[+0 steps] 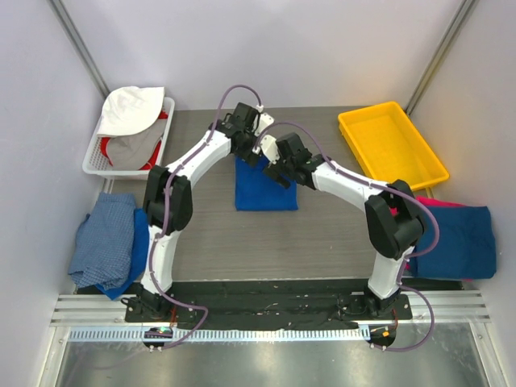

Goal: Fold and stack the t-shirts
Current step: Smooth out wrinkles on the folded tshirt

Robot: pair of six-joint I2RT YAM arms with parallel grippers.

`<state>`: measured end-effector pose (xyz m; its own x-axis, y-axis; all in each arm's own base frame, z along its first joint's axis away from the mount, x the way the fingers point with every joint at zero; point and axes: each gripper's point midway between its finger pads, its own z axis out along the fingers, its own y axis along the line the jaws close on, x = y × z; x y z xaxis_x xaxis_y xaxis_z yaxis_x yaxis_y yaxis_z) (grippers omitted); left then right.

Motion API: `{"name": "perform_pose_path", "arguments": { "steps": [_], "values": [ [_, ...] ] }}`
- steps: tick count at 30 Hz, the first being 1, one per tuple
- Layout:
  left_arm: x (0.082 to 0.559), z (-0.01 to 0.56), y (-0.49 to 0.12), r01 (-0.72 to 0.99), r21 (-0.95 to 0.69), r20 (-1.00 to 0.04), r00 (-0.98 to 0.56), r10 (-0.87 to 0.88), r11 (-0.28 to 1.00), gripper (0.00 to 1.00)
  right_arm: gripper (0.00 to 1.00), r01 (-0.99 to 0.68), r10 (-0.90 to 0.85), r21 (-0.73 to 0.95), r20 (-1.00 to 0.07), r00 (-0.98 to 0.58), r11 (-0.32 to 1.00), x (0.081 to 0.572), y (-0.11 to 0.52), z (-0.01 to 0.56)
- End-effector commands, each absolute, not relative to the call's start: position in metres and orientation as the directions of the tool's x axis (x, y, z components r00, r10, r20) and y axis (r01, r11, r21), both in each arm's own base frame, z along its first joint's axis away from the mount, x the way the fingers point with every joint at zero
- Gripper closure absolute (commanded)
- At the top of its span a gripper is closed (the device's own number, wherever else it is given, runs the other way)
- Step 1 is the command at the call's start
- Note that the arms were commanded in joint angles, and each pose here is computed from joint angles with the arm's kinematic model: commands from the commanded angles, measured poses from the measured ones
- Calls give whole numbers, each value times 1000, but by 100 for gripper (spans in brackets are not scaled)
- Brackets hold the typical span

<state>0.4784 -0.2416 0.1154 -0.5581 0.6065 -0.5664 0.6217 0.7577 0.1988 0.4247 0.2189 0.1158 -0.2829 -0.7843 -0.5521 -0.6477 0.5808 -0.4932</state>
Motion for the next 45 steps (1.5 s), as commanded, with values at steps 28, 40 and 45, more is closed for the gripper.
{"name": "perform_pose_path", "arguments": {
  "steps": [28, 40, 45],
  "values": [
    [557, 76, -232, 539, 264, -619, -542, 569, 800, 11, 12, -520, -746, -554, -597, -296, 650, 550, 206, 97],
    [557, 105, -228, 498, 273, -651, -535, 539, 823, 11, 12, -470, -734, -579, -619, -278, 667, 549, 199, 129],
    [553, 136, -226, 478, 270, -685, -514, 516, 836, 11, 12, -440, -723, -588, -641, -258, 679, 544, 194, 163]
  ]
}}
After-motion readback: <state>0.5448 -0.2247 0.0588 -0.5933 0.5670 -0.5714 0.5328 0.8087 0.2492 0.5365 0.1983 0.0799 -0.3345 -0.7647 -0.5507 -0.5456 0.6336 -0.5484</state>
